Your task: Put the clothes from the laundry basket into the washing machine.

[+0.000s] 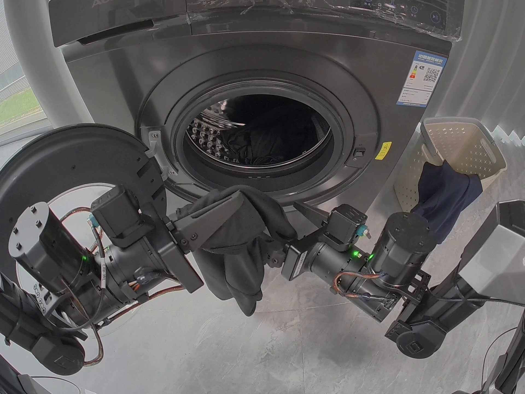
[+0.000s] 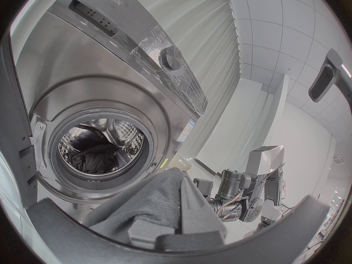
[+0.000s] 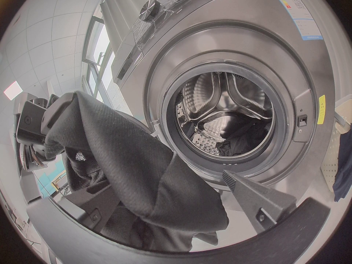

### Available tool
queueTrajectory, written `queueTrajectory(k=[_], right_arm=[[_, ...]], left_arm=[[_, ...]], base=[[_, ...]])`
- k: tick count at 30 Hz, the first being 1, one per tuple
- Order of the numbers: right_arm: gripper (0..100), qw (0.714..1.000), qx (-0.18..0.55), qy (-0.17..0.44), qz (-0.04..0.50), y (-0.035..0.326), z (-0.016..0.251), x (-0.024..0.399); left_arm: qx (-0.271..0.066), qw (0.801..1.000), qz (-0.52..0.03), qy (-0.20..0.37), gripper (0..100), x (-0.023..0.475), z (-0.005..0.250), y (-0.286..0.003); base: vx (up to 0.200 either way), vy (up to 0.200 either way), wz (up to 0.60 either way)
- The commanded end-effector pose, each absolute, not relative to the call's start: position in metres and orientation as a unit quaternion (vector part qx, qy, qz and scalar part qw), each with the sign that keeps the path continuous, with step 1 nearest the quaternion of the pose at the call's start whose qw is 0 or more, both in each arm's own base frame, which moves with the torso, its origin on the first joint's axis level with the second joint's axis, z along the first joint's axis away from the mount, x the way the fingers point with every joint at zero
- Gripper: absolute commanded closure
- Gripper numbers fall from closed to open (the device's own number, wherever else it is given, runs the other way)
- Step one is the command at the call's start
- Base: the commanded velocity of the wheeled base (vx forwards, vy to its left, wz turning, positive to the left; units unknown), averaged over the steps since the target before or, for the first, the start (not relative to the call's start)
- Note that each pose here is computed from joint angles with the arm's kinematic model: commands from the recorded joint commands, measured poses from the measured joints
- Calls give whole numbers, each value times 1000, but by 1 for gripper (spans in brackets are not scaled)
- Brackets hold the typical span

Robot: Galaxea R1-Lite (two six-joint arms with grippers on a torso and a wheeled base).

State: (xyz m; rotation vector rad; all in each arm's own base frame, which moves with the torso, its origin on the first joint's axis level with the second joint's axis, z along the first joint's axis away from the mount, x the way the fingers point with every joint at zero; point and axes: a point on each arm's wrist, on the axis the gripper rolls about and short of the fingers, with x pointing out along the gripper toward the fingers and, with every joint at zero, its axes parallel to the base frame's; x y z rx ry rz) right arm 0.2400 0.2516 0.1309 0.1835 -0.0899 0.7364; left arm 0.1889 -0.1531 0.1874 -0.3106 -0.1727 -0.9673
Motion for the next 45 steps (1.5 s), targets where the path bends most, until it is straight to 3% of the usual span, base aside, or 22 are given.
queueTrajectory(k=[1,5,6,14,22,30,31,35,45], right_arm=[[0,925,97,-59,361,255,137,243],[0,925,99,-63,361,256,138,244],[100,925,100,-64,360,255,138,243],[100,923,108,-83,360,251,145,241],[100,918,122,-112,361,236,173,223],[100,913,121,-100,376,234,172,205],[100,909,125,-104,383,235,175,200],[100,905,130,-111,389,236,181,194],[100,901,142,-127,389,232,192,190]], left_arm=[[-148,871,-462,-81,100,189,186,-153],[-148,871,-462,-80,100,190,186,-153],[-148,872,-460,-79,100,190,186,-153],[-150,872,-459,-79,100,192,186,-153],[-160,870,-461,-63,100,194,181,-155],[-159,870,-464,-58,100,197,178,-157],[-159,869,-464,-59,0,198,179,-157],[-160,869,-466,-53,0,203,176,-160],[-146,881,-450,8,0,220,141,-168]], base=[[0,0,0],[0,0,0],[0,0,0],[0,0,0],[0,0,0],[0,0,0],[0,0,0],[0,0,0],[0,0,0]])
